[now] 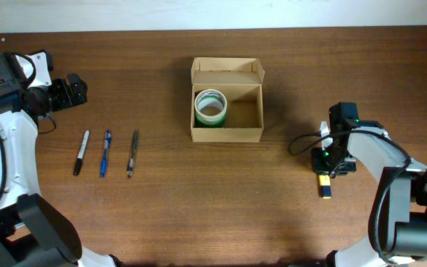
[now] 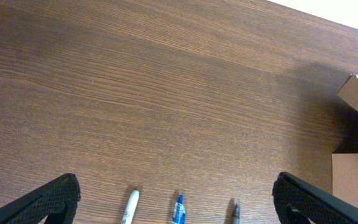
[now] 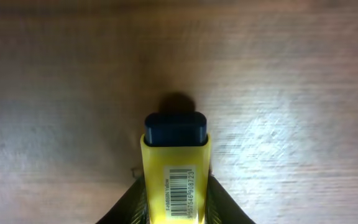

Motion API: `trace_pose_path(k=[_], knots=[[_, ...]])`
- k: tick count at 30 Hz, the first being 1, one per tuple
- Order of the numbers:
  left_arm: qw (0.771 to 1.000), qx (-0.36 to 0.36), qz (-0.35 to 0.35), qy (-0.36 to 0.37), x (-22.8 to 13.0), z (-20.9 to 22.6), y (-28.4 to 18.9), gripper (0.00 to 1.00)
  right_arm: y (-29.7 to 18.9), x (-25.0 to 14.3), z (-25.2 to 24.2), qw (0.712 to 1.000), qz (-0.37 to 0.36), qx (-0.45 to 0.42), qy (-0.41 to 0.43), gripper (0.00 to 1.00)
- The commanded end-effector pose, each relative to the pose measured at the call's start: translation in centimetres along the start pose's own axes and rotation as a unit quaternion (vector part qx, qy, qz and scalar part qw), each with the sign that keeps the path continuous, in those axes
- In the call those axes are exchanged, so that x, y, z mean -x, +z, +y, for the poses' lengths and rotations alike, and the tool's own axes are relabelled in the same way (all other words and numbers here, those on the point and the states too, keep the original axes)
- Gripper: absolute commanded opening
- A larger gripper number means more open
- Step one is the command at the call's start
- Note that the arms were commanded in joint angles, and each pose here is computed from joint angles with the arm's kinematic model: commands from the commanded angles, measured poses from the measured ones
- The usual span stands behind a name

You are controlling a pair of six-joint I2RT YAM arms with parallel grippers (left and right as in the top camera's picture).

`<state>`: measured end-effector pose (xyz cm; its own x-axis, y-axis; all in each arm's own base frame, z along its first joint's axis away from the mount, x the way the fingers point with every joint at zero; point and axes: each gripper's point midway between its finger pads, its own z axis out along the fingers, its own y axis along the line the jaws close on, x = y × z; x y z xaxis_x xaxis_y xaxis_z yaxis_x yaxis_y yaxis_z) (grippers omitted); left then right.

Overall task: Pack container
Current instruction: 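Carry the yellow highlighter into the box and lower it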

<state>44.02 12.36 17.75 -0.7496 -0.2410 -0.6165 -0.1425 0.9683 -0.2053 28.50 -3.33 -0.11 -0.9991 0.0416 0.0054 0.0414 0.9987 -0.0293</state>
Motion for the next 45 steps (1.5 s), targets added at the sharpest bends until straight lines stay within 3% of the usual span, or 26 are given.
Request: trace_pose_path(k=[1,5,11,13,16,19,23,30,39,45], knots=[[1.000,-0.005,-0.003,0.009,0.4,0.0,0.0,0.99,-2.1,3.1,-0.5,0.999,-0.033,-0.005,0.004,0.25],[1.000,-0.005,-0.003,0.009,0.4,0.0,0.0,0.99,-7.7,7.2,0.6,0.997,-0.081,0.012,-0.016,0.22],[1.000,-0.005,-0.003,0.009,0.3,0.0,0.0,0.99,-20.0,12.0,5.2,0.979,-0.186,0.017,-0.077,0.15],[1.000,-0.005,-0.003,0.009,0.3,0.0,0.0,0.99,-24.7,12.5,8.3,0.964,-0.232,0.022,-0.129,0.04],[1.000,-0.005,-0.003,0.009,0.4,0.0,0.0,0.99,-30.3,11.9,13.7,0.925,-0.294,0.025,-0.240,0.04],[1.000,-0.006,-0.002,0.008,0.3,0.0,0.0,0.99,-32.7,10.4,18.8,0.869,-0.325,0.017,-0.371,0.04],[1.000,-0.005,-0.003,0.009,0.3,0.0,0.0,0.99,-31.3,9.1,22.9,0.796,-0.310,-0.018,-0.520,0.04],[1.000,-0.005,-0.003,0.009,0.3,0.0,0.0,0.99,-24.6,10.2,26.5,0.711,-0.238,-0.009,-0.661,0.04],[1.000,-0.005,-0.003,0.009,0.3,0.0,0.0,0.99,-14.9,11.4,28.7,0.713,-0.147,0.036,-0.685,0.04],[1.000,-0.006,-0.002,0.008,0.3,0.0,0.0,0.99,-12.4,10.3,29.3,0.711,-0.110,0.052,-0.692,0.04]])
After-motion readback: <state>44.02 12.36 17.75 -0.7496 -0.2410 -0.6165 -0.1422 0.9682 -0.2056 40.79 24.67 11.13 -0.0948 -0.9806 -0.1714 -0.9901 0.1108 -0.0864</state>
